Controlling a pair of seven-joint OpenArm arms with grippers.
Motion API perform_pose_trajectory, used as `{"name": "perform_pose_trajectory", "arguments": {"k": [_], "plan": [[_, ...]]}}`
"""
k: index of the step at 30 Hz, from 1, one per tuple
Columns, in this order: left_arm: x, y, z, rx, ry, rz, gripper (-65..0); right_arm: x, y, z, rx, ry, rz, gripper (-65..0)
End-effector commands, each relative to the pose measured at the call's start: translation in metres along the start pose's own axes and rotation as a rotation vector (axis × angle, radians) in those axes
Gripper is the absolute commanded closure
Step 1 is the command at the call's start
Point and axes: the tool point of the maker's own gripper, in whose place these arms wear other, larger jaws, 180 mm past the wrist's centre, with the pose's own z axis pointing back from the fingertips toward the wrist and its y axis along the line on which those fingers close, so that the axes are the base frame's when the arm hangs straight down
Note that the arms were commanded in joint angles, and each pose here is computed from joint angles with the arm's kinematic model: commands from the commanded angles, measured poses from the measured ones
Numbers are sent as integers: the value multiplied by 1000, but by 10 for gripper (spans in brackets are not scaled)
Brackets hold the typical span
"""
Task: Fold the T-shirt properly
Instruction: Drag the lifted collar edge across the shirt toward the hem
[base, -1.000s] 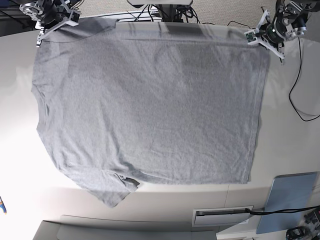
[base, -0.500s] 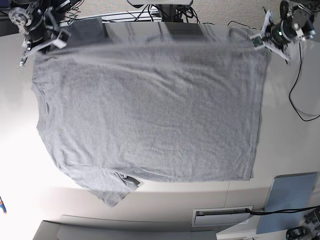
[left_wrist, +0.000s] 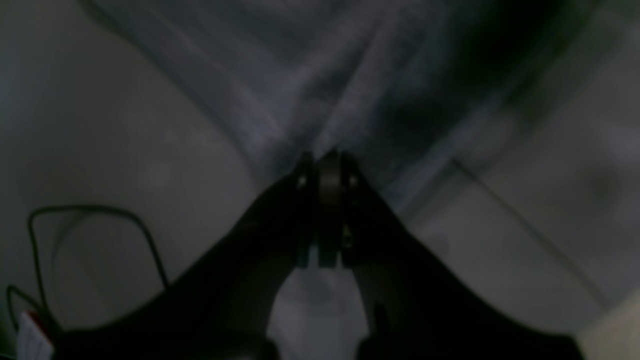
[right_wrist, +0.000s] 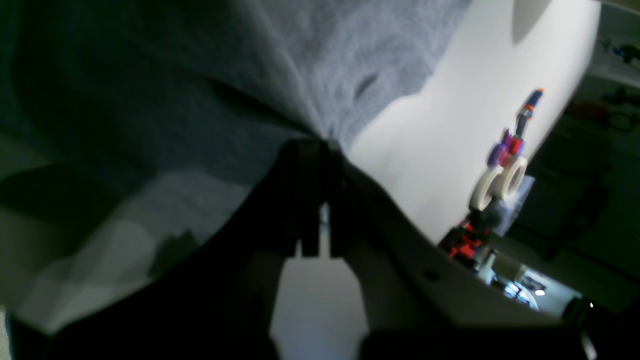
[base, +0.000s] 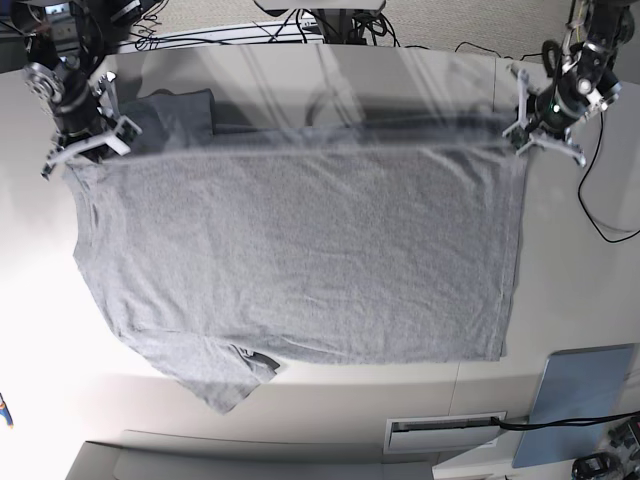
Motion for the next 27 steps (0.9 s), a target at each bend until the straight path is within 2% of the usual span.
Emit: {"name": "perform_pose_trajectory", "arguments": {"k": [1, 9, 16, 23, 27], "plan": [[4, 17, 1, 44, -9, -7, 0, 2, -17, -3, -59, 4, 14, 0], [19, 40, -12, 92, -42, 31, 0, 23, -48, -34, -139, -13, 20, 0], [21, 40, -15, 77, -48, 32, 0, 44, -78, -37, -189, -76, -17, 0], [23, 42, -15, 83, -51, 33, 0, 50, -80, -37, -193, -106, -21, 0], [26, 52, -15, 119, -59, 43, 0, 50, -80, -37, -193, -106, -20, 0]]}}
